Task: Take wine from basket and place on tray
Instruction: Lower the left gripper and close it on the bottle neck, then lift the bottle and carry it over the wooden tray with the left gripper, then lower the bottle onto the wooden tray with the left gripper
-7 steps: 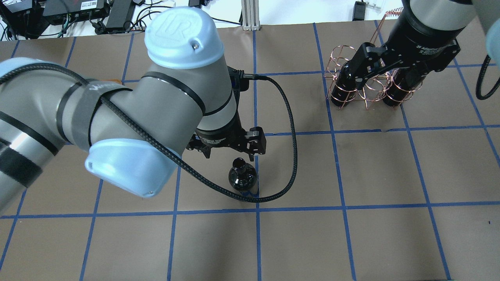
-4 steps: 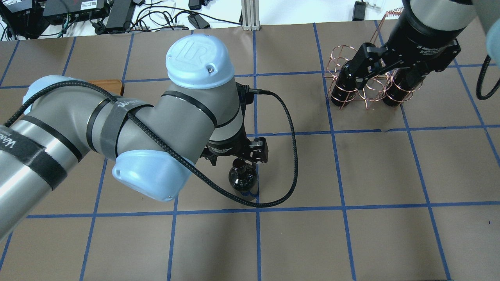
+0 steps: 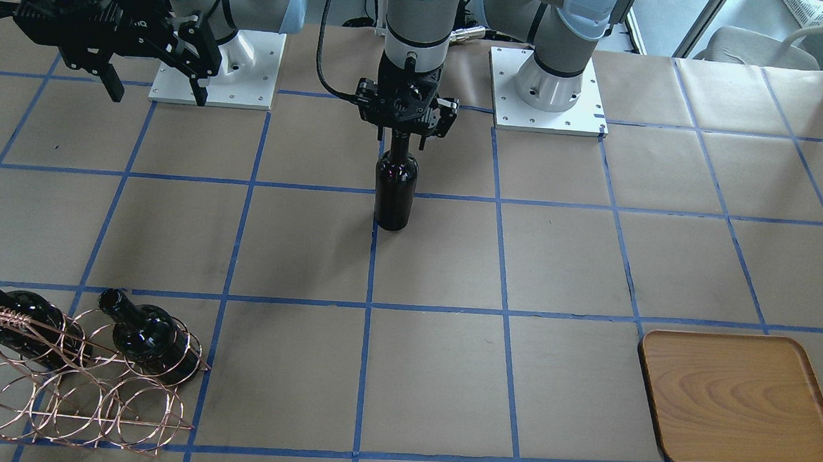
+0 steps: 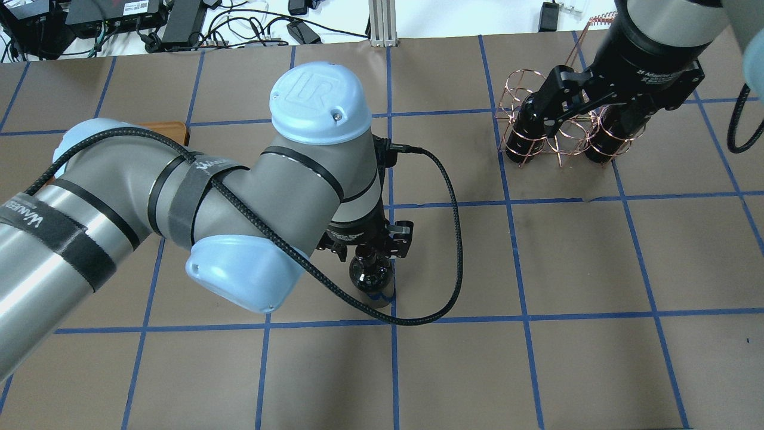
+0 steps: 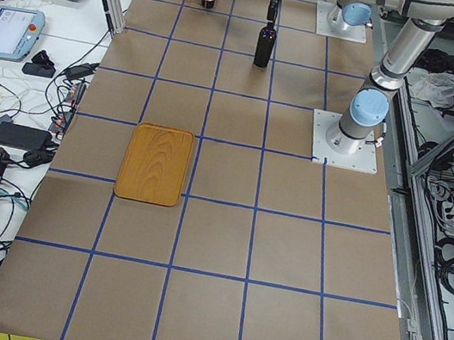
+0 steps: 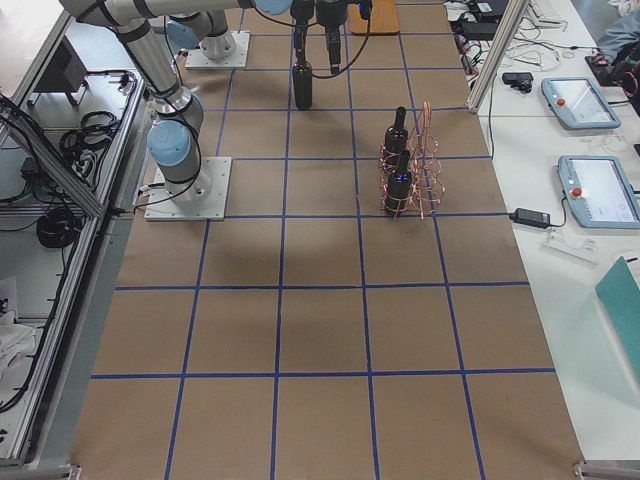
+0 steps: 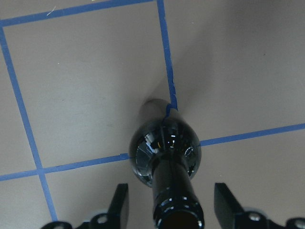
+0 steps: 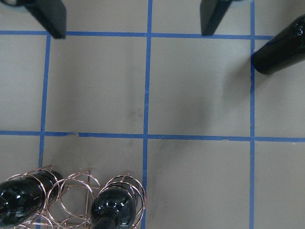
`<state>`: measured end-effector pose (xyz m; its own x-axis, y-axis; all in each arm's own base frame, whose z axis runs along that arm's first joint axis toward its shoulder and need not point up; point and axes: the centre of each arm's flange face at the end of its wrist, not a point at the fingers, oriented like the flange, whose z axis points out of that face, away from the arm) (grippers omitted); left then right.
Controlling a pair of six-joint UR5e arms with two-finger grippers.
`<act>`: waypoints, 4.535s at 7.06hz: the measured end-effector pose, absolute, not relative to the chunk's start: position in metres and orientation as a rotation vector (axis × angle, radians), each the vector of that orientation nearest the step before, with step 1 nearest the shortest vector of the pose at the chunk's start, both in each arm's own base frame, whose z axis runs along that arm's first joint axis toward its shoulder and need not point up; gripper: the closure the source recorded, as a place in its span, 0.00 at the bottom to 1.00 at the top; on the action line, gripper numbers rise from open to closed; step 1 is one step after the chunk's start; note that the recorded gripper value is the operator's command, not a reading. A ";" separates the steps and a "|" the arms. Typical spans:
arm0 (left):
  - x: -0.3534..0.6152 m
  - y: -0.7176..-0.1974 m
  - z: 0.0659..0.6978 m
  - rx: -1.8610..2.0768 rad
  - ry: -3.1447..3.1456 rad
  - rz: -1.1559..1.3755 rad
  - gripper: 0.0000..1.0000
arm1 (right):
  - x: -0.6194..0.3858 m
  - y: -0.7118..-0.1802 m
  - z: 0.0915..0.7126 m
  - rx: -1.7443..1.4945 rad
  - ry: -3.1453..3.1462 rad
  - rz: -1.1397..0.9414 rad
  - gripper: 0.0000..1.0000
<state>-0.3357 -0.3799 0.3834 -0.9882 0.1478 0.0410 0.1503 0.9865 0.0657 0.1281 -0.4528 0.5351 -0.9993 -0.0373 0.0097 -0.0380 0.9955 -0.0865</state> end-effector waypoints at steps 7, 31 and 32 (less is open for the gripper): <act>-0.336 -0.381 0.385 -0.259 -3.098 -0.114 1.00 | 0.129 -0.453 0.535 0.061 -3.131 0.135 0.00; 0.231 -0.662 0.400 -0.446 -3.170 0.074 0.08 | 0.130 -0.452 0.534 0.059 -3.136 0.127 0.00; 0.230 -0.663 0.400 -0.445 -3.167 0.084 0.00 | 0.130 -0.452 0.534 0.055 -3.137 0.128 0.00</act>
<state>0.2304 -0.6631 0.4000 -0.9596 0.2739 -0.0645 0.2769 0.9599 -0.0440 0.1300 -0.4519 0.5338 -0.9994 -0.0350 0.0034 -0.0351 0.9961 -0.0811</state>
